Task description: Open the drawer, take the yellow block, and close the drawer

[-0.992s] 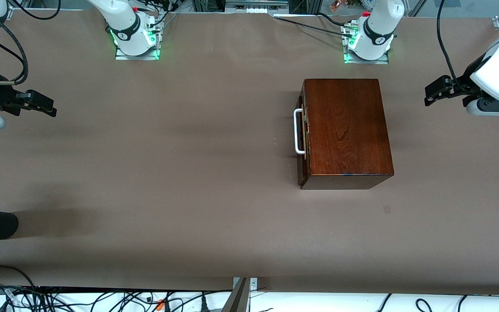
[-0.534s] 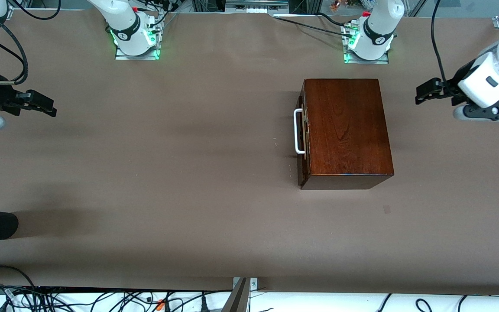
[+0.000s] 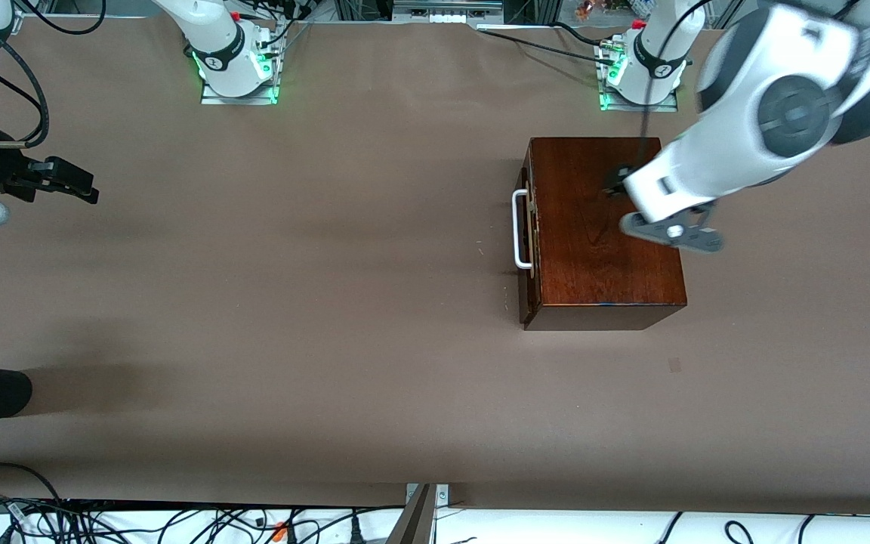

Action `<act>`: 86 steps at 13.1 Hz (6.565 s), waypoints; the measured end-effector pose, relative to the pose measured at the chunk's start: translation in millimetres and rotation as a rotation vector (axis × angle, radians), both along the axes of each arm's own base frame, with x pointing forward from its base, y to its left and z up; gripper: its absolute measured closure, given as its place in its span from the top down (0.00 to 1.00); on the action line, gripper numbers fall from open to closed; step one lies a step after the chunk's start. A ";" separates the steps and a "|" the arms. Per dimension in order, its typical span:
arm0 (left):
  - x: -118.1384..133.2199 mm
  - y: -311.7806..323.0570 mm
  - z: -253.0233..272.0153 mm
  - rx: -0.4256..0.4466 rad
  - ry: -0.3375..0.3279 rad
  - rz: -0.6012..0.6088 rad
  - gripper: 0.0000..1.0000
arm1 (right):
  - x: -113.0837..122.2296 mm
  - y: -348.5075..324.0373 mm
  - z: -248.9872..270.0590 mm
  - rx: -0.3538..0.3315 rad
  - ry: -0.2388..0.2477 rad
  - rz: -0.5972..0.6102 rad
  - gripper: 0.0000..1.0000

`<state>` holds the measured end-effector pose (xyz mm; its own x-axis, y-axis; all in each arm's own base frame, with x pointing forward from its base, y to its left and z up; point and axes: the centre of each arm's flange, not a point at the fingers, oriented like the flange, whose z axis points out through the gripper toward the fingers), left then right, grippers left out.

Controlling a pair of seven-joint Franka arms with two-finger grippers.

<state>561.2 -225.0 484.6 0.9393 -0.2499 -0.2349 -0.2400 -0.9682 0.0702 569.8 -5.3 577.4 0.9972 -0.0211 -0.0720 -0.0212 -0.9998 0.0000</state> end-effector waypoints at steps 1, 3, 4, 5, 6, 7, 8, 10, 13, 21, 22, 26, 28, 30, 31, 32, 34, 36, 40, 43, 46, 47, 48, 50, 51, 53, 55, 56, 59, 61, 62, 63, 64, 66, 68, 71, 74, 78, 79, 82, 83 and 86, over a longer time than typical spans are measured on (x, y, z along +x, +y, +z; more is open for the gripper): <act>-0.1 -23.6 -10.6 -0.005 -0.020 0.009 1.00 | 0.0 0.0 0.0 0.000 0.000 0.000 1.00; -7.8 -79.2 -36.7 -0.006 -0.049 0.047 1.00 | 0.0 -0.1 -0.1 0.000 0.000 0.000 1.00; -15.3 -109.6 -54.3 0.008 -0.063 0.064 1.00 | 0.1 -0.1 -0.1 0.000 0.000 0.000 1.00; -25.4 -139.9 -73.7 0.048 -0.092 0.078 1.00 | 0.1 -0.1 -0.1 0.000 0.000 0.000 1.00; -37.3 -166.6 -92.1 0.103 -0.130 0.092 1.00 | 0.1 -0.1 -0.1 0.000 0.000 0.000 1.00; -48.1 -185.9 -106.8 0.154 -0.166 0.104 1.00 | 0.1 -0.1 -0.1 0.000 0.000 0.000 1.00; -57.8 -200.9 -119.8 0.202 -0.200 0.109 1.00 | 0.1 -0.1 -0.1 0.000 0.000 0.000 1.00; -69.6 -217.2 -137.7 0.263 -0.245 0.099 1.00 | 0.1 -0.1 -0.3 0.000 0.001 0.000 1.00; -71.4 -220.8 -160.3 0.319 -0.272 0.085 1.00 | 0.2 0.0 -0.4 0.000 0.001 0.000 1.00; -75.9 -224.5 -196.8 0.378 -0.273 0.120 1.00 | 0.8 0.0 -0.2 0.000 -0.004 0.000 1.00; -75.8 -224.5 -196.9 0.377 -0.274 0.122 1.00 | 0.8 0.0 -0.2 0.000 -0.004 0.000 1.00; -73.6 -225.8 -203.2 0.365 -0.279 0.131 1.00 | 0.9 0.0 -0.2 0.000 -0.005 0.000 1.00; -71.8 -225.7 -204.5 0.358 -0.285 0.138 1.00 | 0.9 0.0 -0.2 0.000 -0.005 0.000 1.00; -71.6 -226.5 -204.3 0.354 -0.288 0.147 1.00 | 1.0 0.0 -0.3 0.000 -0.004 0.000 1.00; -71.5 -227.1 -204.0 0.351 -0.291 0.150 1.00 | 1.0 0.0 -0.3 0.000 -0.004 0.000 1.00; -71.4 -228.0 -203.7 0.345 -0.293 0.157 1.00 | 1.0 0.0 -0.3 0.000 -0.004 0.000 1.00; -70.5 -230.7 -202.1 0.321 -0.297 0.179 1.00 | 1.0 0.0 -0.4 0.000 -0.004 0.000 1.00; -69.2 -230.4 -201.6 0.312 -0.297 0.198 1.00 | 1.0 0.1 -0.3 0.000 -0.004 0.000 1.00; -66.3 -234.9 -196.8 0.246 -0.285 0.243 1.00 | 1.0 0.1 -0.4 0.000 -0.004 0.000 1.00; -65.4 -236.2 -195.5 0.228 -0.282 0.253 1.00 | 1.0 0.1 -0.4 0.000 -0.004 0.000 1.00; -67.5 -247.9 -191.9 0.160 -0.286 0.264 1.00 | 1.0 0.1 -0.4 0.000 -0.004 0.000 1.00; -68.9 -253.2 -191.0 0.135 -0.292 0.264 1.00 | 1.0 0.1 -0.4 0.000 -0.004 0.000 1.00; -69.3 -257.0 -190.2 0.113 -0.296 0.268 1.00 | 1.0 0.1 -0.4 0.000 -0.004 0.000 1.00; -69.7 -260.2 -188.7 0.095 -0.302 0.269 1.00 | 1.0 0.1 -0.4 0.000 -0.004 0.000 1.00; -69.7 -260.3 -188.7 0.095 -0.302 0.269 1.00 | 1.0 0.1 -0.4 0.000 -0.004 0.000 1.00; -69.7 -260.3 -188.7 0.095 -0.302 0.269 1.00 | 1.0 0.1 -0.4 0.000 -0.004 0.000 1.00; -69.6 -260.4 -188.5 0.094 -0.302 0.270 1.00 | 1.0 0.1 -0.4 0.000 -0.004 0.000 1.00; -69.5 -260.4 -188.4 0.094 -0.302 0.271 1.00 | 1.0 0.1 -0.4 0.000 -0.004 0.000 1.00; -69.4 -260.4 -188.4 0.094 -0.302 0.271 1.00 | 1.0 0.1 -0.4 0.000 -0.004 0.000 1.00; -69.3 -260.4 -188.2 0.093 -0.302 0.271 1.00 | 1.0 0.1 -0.4 0.000 -0.004 0.000 1.00; -69.2 -260.4 -187.9 0.093 -0.302 0.272 1.00 | 1.0 0.1 -0.4 0.000 -0.004 0.000 1.00; -68.9 -260.3 -187.3 0.092 -0.301 0.274 1.00 | 1.0 0.1 -0.4 0.000 -0.004 0.000 1.00; -68.6 -260.2 -186.2 0.090 -0.301 0.276 1.00 | 1.0 0.1 -0.4 0.000 -0.004 0.000 1.00; -66.9 -264.5 -176.0 0.064 -0.303 0.285 1.00 | 1.0 0.1 -0.4 0.000 -0.004 0.000 1.00; -63.2 -270.6 -148.9 0.043 -0.319 0.291 1.00 | 1.0 0.1 -0.4 0.000 -0.004 0.000 1.00; -60.7 -269.1 -109.6 0.083 -0.311 0.290 1.00 | 1.0 0.1 -0.4 0.000 -0.004 0.000 1.00; -45.2 -247.2 -69.5 0.150 -0.287 0.253 1.00 | 1.0 0.2 -0.4 0.000 -0.004 0.000 1.00; 1.1 -155.0 -5.3 0.214 -0.240 0.216 1.00 | 1.1 1.1 -0.4 0.000 -0.005 0.002 1.00; 9.5 -126.4 12.1 0.223 -0.228 0.197 1.00 | 1.2 2.7 -0.3 0.002 -0.006 0.004 1.00; 26.2 -31.4 68.1 0.226 -0.201 0.134 1.00 | 1.5 20.0 0.2 0.042 -0.009 0.012 1.00; 27.6 -1.0 85.6 0.208 -0.188 0.121 1.00 | 1.1 33.4 0.8 0.054 -0.009 -0.007 1.00; 26.1 81.3 117.3 0.134 -0.116 0.165 1.00 | -6.1 102.9 4.1 0.052 -0.008 -0.091 1.00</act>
<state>587.4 -143.8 601.9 0.9875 -0.0646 -0.1436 -0.0766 -0.9939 -0.0799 563.7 97.6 581.5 0.9919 -0.1078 -0.0679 -0.1114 -0.9924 -0.0519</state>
